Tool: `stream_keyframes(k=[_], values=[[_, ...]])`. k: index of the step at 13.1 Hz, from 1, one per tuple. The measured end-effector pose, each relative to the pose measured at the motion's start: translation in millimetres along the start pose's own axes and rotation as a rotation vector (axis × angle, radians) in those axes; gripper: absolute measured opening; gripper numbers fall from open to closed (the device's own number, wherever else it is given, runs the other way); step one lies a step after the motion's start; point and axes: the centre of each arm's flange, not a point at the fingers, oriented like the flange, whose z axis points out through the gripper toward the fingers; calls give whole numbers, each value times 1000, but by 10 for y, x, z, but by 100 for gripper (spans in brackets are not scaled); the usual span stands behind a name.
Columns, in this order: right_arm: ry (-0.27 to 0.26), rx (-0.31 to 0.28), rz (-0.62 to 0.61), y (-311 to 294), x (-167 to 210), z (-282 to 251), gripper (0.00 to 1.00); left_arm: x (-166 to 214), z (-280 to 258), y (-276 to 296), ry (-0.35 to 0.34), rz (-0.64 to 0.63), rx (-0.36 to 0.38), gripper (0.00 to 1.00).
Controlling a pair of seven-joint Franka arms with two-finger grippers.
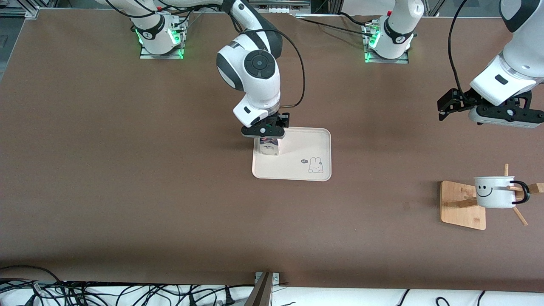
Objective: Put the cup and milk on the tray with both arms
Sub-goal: 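Carry the milk carton with the right gripper onto the white tray, then open the right gripper and withdraw it from the carton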
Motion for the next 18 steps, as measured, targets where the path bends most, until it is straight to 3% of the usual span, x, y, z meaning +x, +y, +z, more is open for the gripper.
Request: stream_keyframes(k=[4,8,13,16,18], values=[[29,-7,29,795,596,-1019,100,1,-2,0,0,0,0,100],[-23,24,3,2196,1076,-1932,100,2,-4,0,1,0,0,100],[-74,41,-5,3143,806,-2311,100,19,-18,-3,4,0,0,100],[-69,10,-44,3559,557,-2257,100,38,-13,-5,3,-1,-1,100],[-64,15,-79,3951,594,-2225,100,42,-18,-4,4,0,-1,100]])
